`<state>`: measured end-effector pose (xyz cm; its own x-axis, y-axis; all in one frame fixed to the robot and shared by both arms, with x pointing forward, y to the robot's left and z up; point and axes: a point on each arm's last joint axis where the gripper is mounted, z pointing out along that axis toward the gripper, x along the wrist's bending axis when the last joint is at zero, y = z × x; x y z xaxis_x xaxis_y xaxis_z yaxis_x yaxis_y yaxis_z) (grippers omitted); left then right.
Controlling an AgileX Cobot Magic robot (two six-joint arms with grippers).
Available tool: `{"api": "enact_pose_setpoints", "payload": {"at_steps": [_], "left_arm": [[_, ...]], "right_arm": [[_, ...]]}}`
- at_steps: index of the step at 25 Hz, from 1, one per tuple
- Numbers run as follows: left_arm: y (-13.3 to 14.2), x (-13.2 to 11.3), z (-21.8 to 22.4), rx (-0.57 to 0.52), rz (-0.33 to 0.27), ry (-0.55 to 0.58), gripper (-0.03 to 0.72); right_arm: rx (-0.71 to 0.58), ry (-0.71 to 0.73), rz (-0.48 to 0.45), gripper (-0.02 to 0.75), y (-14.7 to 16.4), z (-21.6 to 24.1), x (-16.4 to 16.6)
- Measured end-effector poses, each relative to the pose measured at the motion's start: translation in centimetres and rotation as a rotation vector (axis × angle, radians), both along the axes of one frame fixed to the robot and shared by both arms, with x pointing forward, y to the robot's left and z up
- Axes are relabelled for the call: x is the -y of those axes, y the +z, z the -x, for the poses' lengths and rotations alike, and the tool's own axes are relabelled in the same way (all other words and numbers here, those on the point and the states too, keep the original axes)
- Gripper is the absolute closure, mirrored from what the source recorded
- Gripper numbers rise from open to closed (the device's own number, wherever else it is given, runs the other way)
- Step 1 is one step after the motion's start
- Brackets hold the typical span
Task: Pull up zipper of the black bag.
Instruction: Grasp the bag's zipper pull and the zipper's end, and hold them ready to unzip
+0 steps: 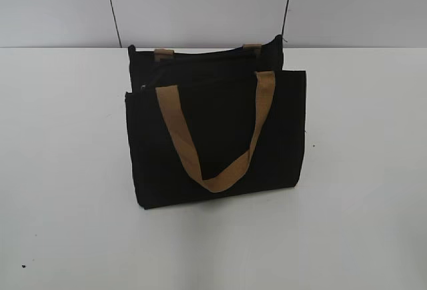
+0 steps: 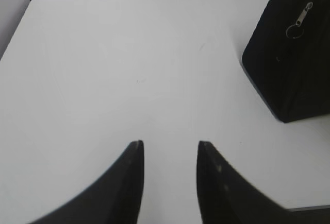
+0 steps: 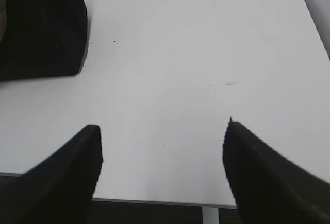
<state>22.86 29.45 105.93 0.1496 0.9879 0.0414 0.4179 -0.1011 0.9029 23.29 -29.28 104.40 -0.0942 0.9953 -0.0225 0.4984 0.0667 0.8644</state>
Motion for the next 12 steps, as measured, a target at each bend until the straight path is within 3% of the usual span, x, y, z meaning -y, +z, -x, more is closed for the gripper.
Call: {"api": "enact_pose_setpoints", "payload": {"at_steps": [12], "left_arm": [[0.11, 0.0, -0.04, 0.002, 0.0, 0.0, 0.417]], "right_arm": [[0.0, 0.0, 0.0, 0.181, 0.0, 0.0, 0.0]]}}
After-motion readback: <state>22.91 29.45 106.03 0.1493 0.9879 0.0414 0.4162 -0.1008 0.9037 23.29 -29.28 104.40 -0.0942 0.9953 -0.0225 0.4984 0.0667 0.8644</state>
